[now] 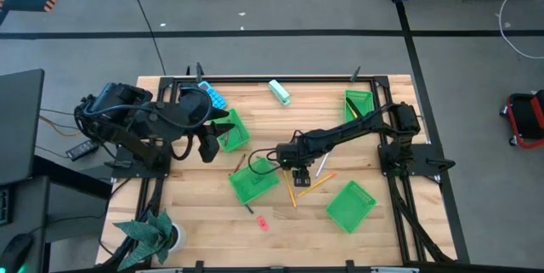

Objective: Sort crayons/erasers/pens/pencils in bins
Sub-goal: Put the yellow eraser into the bottom left green bin

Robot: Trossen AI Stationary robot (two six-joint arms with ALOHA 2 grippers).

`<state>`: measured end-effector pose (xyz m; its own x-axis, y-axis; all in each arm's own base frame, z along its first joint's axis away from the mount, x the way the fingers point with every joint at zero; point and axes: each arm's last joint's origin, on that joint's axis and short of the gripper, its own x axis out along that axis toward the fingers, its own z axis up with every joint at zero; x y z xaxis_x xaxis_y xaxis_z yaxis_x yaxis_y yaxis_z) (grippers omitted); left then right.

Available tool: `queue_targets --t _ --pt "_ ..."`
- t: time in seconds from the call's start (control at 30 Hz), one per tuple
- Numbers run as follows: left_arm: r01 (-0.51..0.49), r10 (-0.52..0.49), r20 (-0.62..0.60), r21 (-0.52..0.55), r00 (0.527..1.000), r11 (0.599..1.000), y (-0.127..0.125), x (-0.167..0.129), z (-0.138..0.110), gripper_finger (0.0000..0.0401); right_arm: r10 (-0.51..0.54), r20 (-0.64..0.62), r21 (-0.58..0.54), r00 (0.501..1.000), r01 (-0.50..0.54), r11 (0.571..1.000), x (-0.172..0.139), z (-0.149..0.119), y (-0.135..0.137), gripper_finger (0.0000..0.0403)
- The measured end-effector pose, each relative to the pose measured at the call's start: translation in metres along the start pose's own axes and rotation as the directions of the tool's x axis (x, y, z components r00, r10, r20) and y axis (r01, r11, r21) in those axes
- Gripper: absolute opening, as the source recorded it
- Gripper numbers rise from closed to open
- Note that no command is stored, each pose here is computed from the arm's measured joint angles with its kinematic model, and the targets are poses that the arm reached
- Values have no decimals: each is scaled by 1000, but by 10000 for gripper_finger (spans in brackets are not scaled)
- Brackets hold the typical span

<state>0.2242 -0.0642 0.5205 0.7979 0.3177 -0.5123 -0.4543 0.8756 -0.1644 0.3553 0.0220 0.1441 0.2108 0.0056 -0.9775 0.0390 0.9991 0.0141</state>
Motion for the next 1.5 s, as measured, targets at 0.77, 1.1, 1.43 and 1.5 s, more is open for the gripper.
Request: queue_targets --t 0.77,1.1,1.43,1.5 --pt "-11 11 -22 21 1000 1000 1 0 -3 172 6 19 64 1000 -7 998 7 -5 -1 121" --pt "-38 38 -13 3 999 999 -1 4 -3 172 9 23 91 1000 -11 996 5 -3 -1 79" --pt "-24 24 -11 -22 1000 999 -6 6 -4 172 101 51 85 994 -105 991 -1 7 0 78" --pt "-20 20 -6 -27 1000 999 -7 7 -3 172 100 46 86 994 -103 991 -1 6 0 78"
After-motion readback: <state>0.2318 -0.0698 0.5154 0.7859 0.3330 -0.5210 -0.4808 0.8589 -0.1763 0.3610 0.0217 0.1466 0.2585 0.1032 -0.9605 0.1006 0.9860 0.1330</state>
